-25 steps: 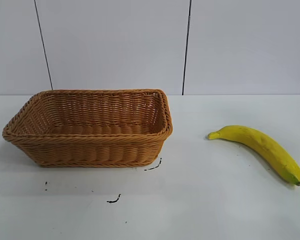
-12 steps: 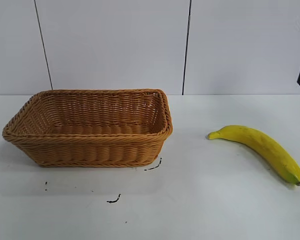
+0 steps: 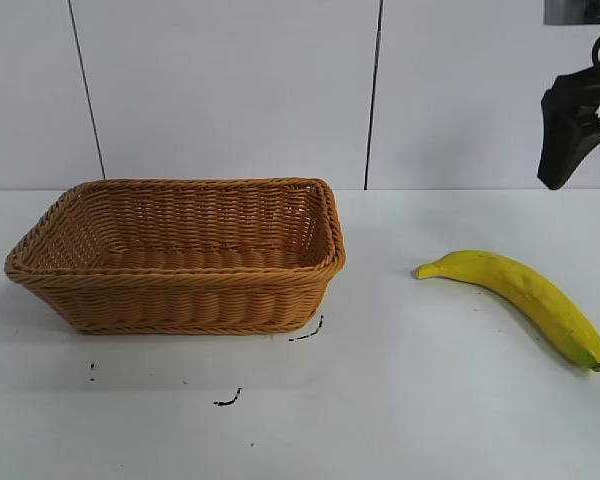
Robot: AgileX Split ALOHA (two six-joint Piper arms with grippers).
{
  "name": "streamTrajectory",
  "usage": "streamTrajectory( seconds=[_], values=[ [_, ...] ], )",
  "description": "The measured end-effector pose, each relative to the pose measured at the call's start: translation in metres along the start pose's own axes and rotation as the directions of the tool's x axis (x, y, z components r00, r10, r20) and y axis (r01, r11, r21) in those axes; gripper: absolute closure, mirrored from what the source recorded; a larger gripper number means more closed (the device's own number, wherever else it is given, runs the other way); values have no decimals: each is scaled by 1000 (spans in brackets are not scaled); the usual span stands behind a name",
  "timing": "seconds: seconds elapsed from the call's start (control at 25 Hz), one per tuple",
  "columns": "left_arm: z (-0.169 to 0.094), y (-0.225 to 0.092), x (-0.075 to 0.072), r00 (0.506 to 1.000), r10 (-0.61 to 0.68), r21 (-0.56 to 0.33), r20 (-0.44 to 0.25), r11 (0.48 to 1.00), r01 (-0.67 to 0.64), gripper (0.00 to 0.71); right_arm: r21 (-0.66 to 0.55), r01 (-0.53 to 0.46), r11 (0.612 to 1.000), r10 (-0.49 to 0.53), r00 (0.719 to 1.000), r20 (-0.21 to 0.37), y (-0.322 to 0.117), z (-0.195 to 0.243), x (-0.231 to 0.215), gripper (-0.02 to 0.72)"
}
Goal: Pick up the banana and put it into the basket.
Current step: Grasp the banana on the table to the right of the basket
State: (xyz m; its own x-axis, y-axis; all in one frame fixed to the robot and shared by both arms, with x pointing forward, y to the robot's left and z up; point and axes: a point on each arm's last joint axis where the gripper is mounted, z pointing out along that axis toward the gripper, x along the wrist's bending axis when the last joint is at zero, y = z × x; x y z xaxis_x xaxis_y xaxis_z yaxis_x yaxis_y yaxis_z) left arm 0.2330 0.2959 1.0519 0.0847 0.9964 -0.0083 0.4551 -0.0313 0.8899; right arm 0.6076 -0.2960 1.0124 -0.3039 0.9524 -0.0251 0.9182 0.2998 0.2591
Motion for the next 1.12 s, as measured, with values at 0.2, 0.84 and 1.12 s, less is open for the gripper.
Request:
streamTrajectory(
  seconds=[0.2, 0.84, 1.12],
  values=[
    [0, 0, 0, 1000, 0, 0, 0, 1000, 0, 17, 47, 40, 998, -39, 999, -20, 3, 28, 4, 13],
    [0, 0, 0, 1000, 0, 0, 0, 1000, 0, 17, 71, 119, 990, -118, 993, -31, 9, 88, 6, 13],
    [0, 0, 0, 1000, 0, 0, 0, 1000, 0, 17, 108, 102, 989, -96, 994, -58, 5, 122, 7, 13]
  ],
)
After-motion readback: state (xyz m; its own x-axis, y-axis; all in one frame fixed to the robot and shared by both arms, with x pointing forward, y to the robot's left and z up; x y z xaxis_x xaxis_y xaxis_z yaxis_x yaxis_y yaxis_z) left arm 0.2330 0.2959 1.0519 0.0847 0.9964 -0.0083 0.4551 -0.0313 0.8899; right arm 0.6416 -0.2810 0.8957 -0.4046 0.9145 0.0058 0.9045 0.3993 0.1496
